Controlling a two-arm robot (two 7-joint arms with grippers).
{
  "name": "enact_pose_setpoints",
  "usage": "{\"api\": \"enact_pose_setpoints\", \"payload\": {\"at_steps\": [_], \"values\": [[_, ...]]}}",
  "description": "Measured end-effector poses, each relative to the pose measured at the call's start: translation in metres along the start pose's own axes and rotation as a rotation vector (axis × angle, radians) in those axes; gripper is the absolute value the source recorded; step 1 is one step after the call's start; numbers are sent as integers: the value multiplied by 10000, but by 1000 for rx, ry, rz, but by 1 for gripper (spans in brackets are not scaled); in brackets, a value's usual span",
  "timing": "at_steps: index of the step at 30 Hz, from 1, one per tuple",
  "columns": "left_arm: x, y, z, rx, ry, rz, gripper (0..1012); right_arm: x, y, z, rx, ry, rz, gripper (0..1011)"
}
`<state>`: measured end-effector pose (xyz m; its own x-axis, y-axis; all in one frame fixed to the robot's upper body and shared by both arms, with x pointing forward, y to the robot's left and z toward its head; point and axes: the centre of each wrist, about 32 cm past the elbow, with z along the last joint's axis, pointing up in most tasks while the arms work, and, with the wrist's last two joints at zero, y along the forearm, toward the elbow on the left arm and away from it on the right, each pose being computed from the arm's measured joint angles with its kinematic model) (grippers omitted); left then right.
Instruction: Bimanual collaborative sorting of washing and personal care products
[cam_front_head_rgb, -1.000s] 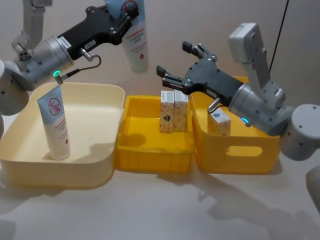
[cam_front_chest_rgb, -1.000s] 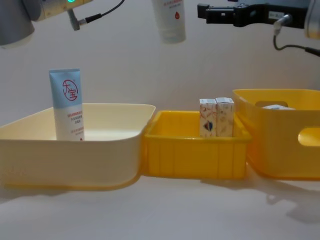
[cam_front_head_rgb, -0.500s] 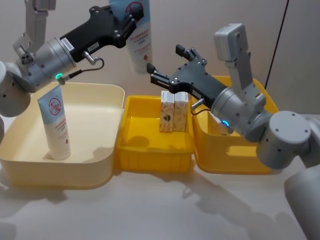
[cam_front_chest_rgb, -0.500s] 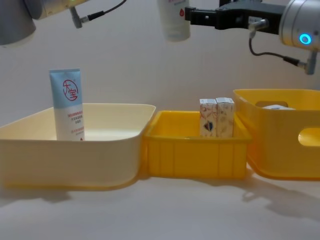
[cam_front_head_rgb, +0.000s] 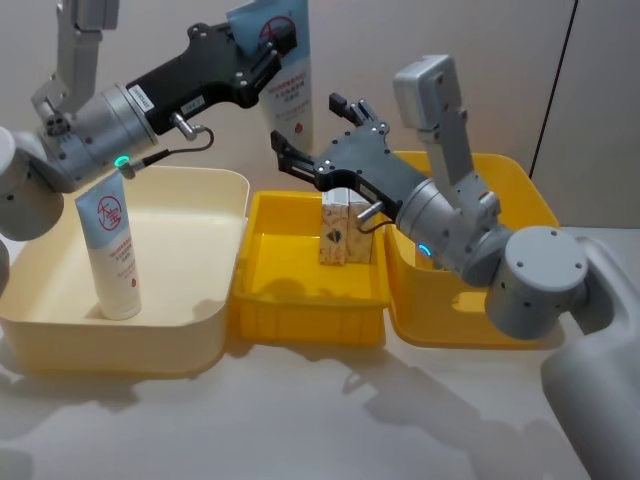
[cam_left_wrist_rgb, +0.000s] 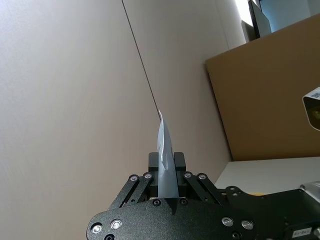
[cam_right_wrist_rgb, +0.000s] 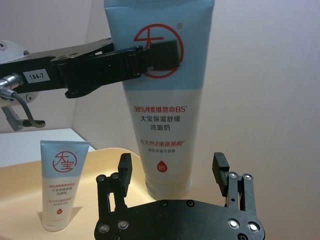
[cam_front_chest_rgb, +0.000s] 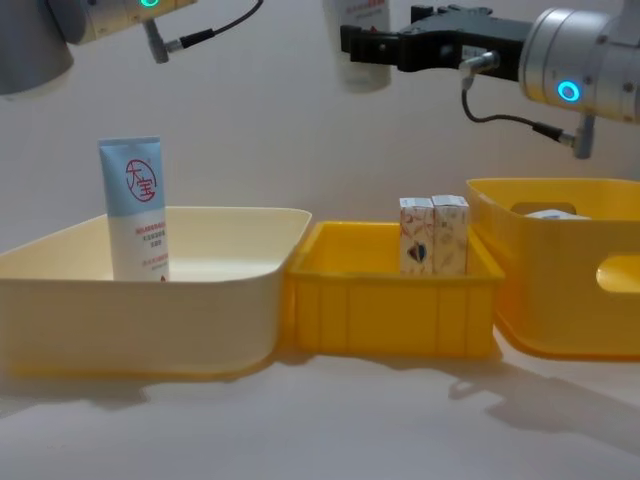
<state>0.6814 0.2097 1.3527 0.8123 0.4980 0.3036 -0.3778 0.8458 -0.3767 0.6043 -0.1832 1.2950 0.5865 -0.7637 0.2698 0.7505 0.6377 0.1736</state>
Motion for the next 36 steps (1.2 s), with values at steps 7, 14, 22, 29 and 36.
{"api": "enact_pose_setpoints", "payload": {"at_steps": [7,14,22,29,36], "values": [[-11,-7,-11,1,12,-13,178,-29,84,-30,-4,-40,18,1001],[-12,-9,-27,3,21,-19,178,-66,173,-52,-7,-65,30,1001],[-13,-15,-36,7,26,-22,177,-138,279,-70,-11,-74,37,1001],[-17,-15,-43,7,30,-20,177,-201,361,-70,-10,-74,35,1001],[-27,-9,-54,8,34,-15,178,-263,429,-69,-10,-70,11,1001]]}}
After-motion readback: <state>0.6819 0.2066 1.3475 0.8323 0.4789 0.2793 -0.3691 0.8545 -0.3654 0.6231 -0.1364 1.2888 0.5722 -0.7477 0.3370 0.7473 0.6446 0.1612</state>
